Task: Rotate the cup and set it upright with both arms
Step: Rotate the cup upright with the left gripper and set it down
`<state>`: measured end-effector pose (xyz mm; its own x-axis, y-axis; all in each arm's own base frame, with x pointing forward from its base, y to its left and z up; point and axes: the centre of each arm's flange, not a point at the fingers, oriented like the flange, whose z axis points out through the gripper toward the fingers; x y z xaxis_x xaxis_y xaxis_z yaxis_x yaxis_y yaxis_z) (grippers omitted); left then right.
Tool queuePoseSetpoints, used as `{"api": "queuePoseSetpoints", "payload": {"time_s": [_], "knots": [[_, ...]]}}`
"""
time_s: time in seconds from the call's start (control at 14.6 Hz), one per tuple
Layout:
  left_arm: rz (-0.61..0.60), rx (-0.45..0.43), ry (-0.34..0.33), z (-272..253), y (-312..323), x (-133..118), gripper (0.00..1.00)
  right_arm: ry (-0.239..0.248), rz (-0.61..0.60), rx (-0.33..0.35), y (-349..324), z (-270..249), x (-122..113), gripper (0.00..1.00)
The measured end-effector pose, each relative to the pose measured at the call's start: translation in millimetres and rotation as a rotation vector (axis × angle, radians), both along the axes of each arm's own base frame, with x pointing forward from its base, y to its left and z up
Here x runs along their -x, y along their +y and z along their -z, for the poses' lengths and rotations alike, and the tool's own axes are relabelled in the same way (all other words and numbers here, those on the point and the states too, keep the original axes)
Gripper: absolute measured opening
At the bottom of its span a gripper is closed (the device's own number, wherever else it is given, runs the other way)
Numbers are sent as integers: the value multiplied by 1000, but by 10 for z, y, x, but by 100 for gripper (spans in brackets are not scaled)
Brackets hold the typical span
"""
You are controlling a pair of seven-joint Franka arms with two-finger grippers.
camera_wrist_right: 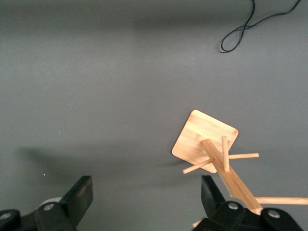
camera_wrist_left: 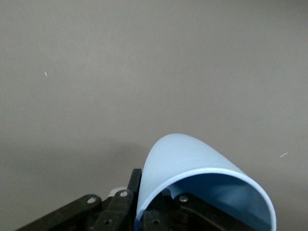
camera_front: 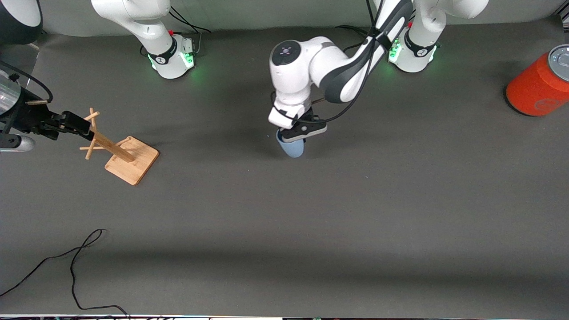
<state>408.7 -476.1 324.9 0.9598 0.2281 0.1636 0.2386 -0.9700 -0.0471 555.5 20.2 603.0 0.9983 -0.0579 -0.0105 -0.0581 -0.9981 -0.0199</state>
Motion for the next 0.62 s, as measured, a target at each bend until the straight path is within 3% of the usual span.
{"api": "queuePoseSetpoints", "payload": {"time_s": [0.27,0.62], "knots": [[73,58,60,637,373,258,5,6,-11,1,60,40,-20,100],[80,142,156,723,598,95,5,-14,-8,0,47,8,-53,100]]}}
